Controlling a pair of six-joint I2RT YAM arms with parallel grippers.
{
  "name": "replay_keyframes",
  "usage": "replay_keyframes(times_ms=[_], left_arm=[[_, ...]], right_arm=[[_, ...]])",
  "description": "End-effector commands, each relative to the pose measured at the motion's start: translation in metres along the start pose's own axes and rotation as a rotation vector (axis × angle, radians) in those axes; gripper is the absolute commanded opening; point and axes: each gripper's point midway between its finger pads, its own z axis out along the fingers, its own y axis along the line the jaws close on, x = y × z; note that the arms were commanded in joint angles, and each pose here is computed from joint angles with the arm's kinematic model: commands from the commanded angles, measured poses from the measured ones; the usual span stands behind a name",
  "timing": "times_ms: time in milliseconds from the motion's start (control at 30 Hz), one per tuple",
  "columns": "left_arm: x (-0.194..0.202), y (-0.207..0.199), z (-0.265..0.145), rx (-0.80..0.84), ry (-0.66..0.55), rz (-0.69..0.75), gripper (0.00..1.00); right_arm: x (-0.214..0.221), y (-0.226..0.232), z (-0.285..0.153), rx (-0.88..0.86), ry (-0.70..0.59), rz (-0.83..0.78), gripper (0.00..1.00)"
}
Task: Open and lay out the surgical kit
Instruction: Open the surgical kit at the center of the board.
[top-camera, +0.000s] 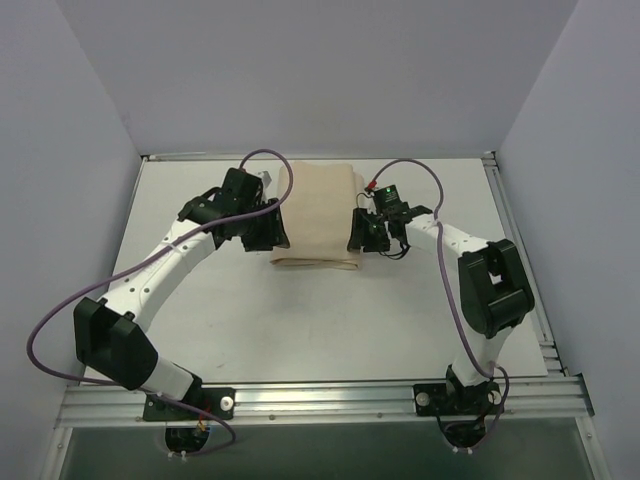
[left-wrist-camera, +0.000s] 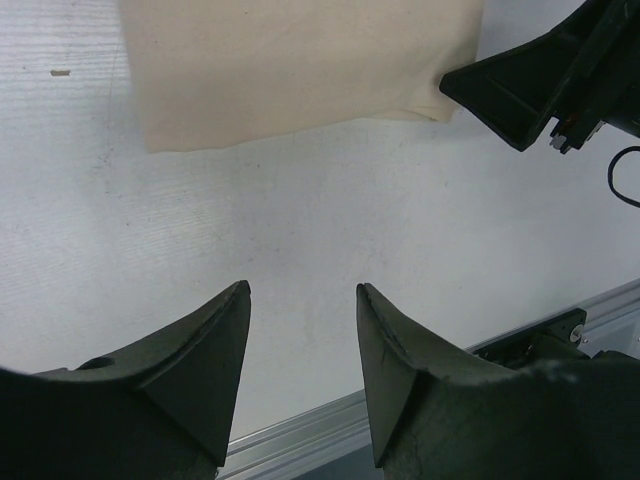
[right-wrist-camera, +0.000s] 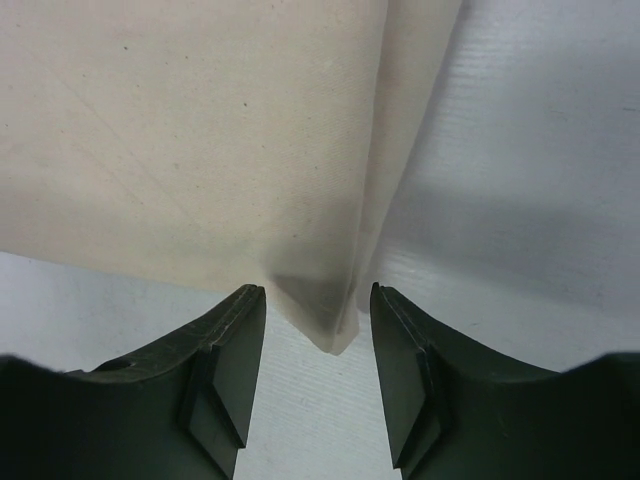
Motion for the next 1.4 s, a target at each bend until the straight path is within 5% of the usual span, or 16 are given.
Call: replay_keyframes(times_ms=[0,200,467,733,1067,1367], left_arm=[[-0.013,-0.011,-0.004,0.009,-0.037,0.026,0.54],[-0.01,-0.017,0.003,0.011,-0.021,0.039,0.53],[-0.022,-0.035,0.002,0.0,-0.085,0.165,0.59],[-0.024,-0.076,0.026,0.186,-0.234,0.261,0.81],[-0.027,-0.098,0.062,0.106,-0.325,0.392,0.88],[-0.032,-0.092,0.096,0.01,-0.284,0.404,0.82]], right_arm=[[-0.021,0.01,-0.009,-0.028,-0.043,-0.028,0.46],[-0.018,0.016,-0.003,-0.068,-0.014,-0.023,0.37],[-0.035,0.031,-0.018,-0.107,-0.045,-0.019,0.0],[-0.063,0.095,-0.058,-0.379,-0.049,0.15,0.0],[-0.062,0.099,-0.054,-0.42,0.0,0.295,0.0],[-0.068,0.101,-0.061,-0.446,-0.008,0.331,0.0]])
